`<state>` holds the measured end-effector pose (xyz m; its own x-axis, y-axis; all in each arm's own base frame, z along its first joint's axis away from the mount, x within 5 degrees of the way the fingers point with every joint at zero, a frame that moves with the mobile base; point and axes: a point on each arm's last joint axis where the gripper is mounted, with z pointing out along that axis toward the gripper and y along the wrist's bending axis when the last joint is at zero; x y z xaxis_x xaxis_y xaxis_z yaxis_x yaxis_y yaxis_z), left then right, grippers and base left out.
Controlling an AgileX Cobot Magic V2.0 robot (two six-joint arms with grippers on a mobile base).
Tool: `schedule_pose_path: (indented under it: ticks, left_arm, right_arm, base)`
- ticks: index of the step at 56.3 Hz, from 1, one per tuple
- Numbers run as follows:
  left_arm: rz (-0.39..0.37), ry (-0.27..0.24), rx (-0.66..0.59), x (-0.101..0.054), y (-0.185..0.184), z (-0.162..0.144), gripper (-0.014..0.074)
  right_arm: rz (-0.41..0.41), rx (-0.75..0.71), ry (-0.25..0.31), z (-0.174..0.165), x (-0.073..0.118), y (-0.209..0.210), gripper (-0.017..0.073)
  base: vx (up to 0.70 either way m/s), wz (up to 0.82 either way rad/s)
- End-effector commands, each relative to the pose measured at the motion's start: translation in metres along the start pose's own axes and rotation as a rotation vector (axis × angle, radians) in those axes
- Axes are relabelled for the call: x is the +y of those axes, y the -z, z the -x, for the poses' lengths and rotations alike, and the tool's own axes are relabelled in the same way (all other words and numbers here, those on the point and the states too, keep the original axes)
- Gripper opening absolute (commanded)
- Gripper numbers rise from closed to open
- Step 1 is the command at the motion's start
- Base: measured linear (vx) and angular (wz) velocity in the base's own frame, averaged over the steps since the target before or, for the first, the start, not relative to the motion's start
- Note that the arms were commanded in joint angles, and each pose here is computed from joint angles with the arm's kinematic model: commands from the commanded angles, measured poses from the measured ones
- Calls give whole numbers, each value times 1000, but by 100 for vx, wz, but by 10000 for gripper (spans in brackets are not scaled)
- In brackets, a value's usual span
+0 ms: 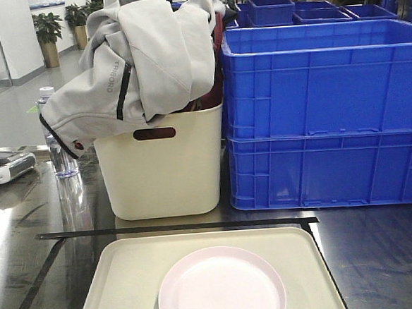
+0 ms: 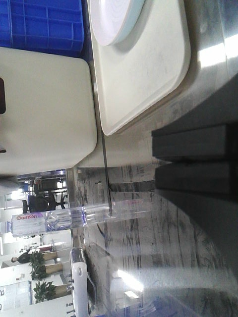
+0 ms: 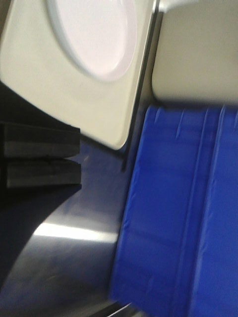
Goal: Grab plate from conveyor and place on tray
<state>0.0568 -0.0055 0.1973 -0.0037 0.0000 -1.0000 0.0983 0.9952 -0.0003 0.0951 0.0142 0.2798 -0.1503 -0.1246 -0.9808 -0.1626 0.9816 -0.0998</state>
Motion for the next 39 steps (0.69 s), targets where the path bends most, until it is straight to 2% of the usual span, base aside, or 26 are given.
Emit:
schedule_pose_path:
  ticks: [1, 8, 15, 39]
  left_arm:
    - [0, 8, -85, 0, 1, 3, 4]
    - [0, 8, -85, 0, 1, 3, 4]
    - [0, 8, -85, 0, 1, 3, 4]
    - [0, 8, -87, 0, 1, 3, 4]
  right_arm:
    - [-81, -139, -40, -14, -5, 10, -9]
    - [-151, -160, -80, -64, -3, 21, -9]
    - [-160, -209, -97, -88, 1, 26, -9]
    - [-160, -191, -95, -89, 0, 25, -9]
  base:
    - [0, 0]
    - [0, 0]
    - [0, 0]
    - [0, 0]
